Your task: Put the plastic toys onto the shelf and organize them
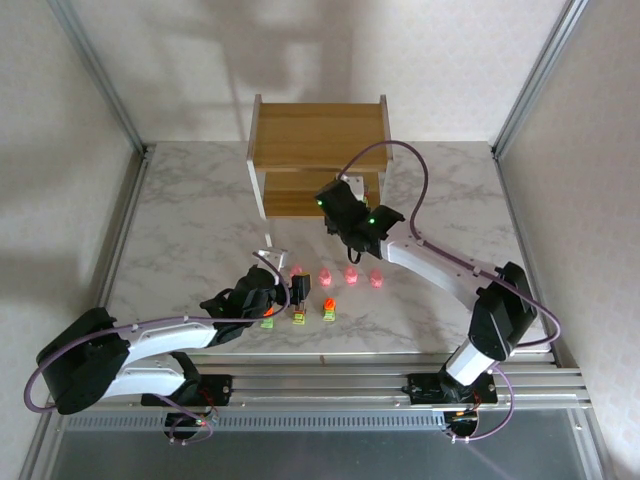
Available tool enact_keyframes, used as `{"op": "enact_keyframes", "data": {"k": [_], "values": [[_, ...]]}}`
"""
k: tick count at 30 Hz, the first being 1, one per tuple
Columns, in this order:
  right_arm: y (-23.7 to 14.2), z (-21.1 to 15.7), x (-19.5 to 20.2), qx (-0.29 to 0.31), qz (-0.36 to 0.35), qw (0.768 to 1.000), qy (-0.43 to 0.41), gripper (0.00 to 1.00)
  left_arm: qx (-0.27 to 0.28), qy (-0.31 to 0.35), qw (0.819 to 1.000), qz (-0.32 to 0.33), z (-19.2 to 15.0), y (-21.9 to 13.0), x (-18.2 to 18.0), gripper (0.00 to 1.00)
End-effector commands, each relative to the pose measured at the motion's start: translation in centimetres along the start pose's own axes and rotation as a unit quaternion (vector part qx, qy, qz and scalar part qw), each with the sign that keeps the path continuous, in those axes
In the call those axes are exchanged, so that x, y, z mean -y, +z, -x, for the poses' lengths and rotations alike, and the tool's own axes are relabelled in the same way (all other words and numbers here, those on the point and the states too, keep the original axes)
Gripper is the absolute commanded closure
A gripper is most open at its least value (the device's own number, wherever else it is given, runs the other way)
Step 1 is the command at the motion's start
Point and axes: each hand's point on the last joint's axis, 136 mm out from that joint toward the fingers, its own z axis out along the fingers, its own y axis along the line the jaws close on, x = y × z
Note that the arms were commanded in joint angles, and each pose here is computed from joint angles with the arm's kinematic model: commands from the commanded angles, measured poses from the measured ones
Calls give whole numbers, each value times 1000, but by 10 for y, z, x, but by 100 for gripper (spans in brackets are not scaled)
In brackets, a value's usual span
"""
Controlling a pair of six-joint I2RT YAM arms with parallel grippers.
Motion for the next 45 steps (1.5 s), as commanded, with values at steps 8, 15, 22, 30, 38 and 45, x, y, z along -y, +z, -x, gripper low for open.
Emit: {"op": "enact_keyframes", "data": {"k": [8, 15, 22, 30, 38, 45], "values": [[18, 19, -2, 15, -4, 1000, 4, 80, 13, 2, 1000, 4, 8, -2, -2, 12], [27, 19, -1, 17, -14, 1000, 0, 80, 16, 2, 1000, 5, 9, -3, -2, 12], [34, 18, 2, 27, -25, 999, 2, 80, 17, 1, 1000, 8, 10, -2, -4, 12], [41, 14, 3, 24, -32, 999, -1, 78, 16, 1, 1000, 8, 10, -2, -4, 12], [42, 7, 10, 22, -45, 999, -3, 74, 16, 1, 1000, 7, 10, -3, -4, 12], [44, 1, 11, 16, -45, 999, -5, 69, 17, 1, 1000, 7, 10, -3, -4, 12]]}}
